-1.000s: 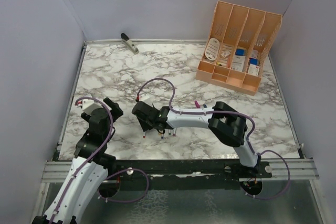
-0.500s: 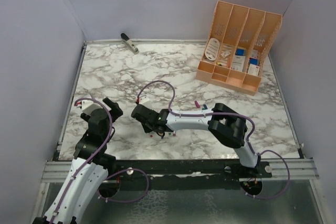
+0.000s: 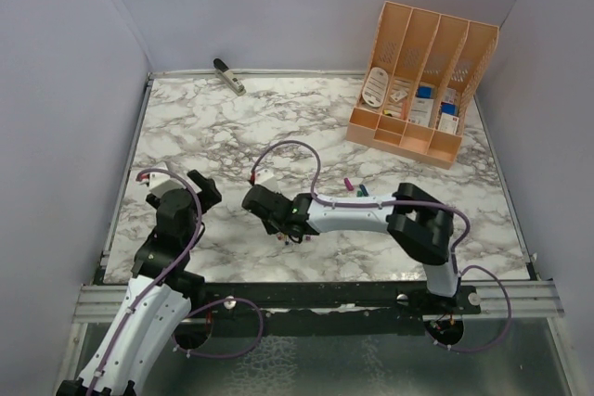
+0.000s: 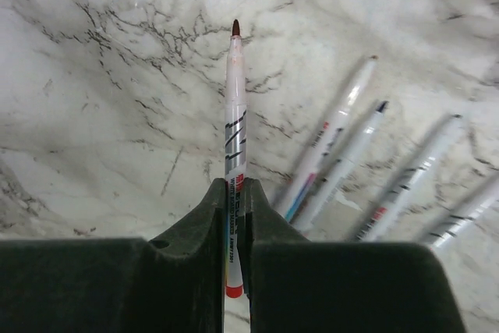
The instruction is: Insert the pens into the pen caps
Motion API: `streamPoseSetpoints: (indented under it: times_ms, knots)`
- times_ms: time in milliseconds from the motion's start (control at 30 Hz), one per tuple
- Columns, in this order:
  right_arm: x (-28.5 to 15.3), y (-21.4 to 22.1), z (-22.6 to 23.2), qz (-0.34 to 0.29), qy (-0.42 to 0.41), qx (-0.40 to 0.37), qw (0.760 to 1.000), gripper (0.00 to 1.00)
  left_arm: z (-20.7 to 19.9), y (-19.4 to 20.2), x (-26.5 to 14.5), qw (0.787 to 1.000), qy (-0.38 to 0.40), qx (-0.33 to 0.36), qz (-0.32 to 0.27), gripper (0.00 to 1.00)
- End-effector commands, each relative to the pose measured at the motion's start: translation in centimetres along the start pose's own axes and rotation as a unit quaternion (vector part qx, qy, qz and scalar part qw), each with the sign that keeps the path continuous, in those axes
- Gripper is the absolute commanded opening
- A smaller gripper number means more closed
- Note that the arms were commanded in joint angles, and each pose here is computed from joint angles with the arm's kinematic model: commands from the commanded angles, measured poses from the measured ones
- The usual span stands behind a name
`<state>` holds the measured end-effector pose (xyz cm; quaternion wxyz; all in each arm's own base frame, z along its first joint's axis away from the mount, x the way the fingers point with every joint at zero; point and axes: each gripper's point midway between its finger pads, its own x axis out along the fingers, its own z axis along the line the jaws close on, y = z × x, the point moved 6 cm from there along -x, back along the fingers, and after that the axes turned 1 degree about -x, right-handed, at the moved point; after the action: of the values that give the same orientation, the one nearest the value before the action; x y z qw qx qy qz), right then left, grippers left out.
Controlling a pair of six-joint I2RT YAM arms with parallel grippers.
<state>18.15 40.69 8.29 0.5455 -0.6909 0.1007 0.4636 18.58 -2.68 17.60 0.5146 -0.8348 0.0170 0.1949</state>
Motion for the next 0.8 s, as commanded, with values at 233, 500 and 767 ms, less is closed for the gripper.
streamPoseSetpoints:
  times_ms: [233,500,767]
  knots:
    - [-13.9,-10.6,-10.6,-0.357,-0.076,0.126,0.922,0.01,-9.2,-0.8,-1.6,0.928,0.369,0.045,-0.007,0.86]
    - [-20.5,-10.2,-11.8,-0.491,-0.154,0.119,0.849,0.01,-13.3,-0.4,-4.8,0.814,0.58,0.03,0.017,0.88]
    - [-22.3,-9.4,-11.4,-0.532,-0.211,0.117,0.811,0.01,-15.7,-2.1,-7.6,0.749,0.662,0.024,0.016,0.87]
